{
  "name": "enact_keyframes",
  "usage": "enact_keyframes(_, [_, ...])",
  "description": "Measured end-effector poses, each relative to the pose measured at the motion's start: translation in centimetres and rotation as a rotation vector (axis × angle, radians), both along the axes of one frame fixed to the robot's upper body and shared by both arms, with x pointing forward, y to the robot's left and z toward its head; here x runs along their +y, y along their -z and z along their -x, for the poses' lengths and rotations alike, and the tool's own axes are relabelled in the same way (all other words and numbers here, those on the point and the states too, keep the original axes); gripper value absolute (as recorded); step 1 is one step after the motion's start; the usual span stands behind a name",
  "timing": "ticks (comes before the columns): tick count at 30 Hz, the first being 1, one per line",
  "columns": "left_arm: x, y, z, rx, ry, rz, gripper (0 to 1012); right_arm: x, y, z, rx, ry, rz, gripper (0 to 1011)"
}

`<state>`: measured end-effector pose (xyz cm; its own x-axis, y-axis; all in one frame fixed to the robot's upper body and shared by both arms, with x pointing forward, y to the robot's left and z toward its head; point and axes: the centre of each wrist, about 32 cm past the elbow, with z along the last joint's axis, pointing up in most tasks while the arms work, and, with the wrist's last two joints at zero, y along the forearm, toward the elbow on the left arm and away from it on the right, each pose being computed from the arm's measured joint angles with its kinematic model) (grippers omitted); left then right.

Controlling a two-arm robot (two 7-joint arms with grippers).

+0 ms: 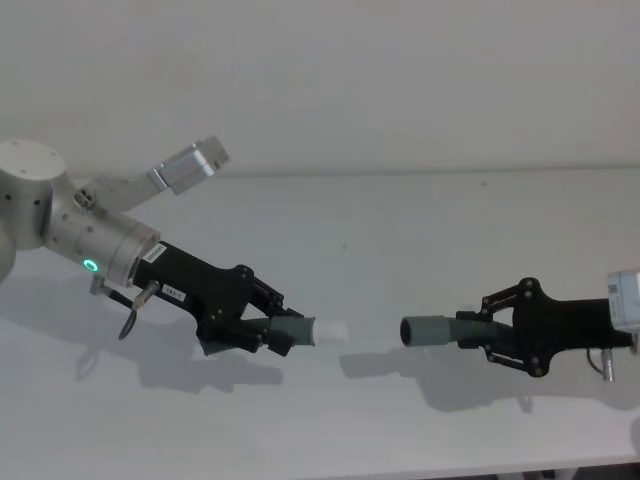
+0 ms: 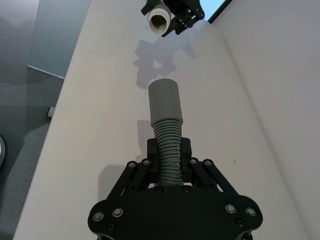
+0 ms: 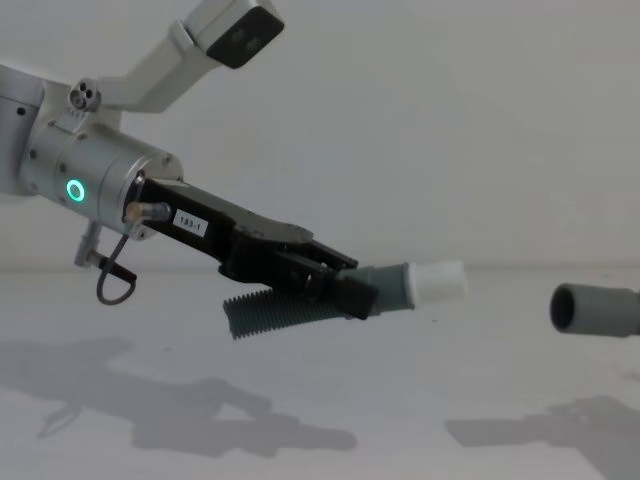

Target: Use both hands to pick up one end of the pipe from the table, align the ends, and insert them.

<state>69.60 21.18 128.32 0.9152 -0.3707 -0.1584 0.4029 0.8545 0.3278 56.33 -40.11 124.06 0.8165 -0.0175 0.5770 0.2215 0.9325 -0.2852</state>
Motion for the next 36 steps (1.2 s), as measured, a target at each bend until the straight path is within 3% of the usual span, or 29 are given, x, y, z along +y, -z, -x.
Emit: enact_keyframes(36, [-0.35,-0.09,0.52,-0.023,-0.051,-0.015,353,2.6,-0.8,-1.1,-0.08,-0.007,0.052,223])
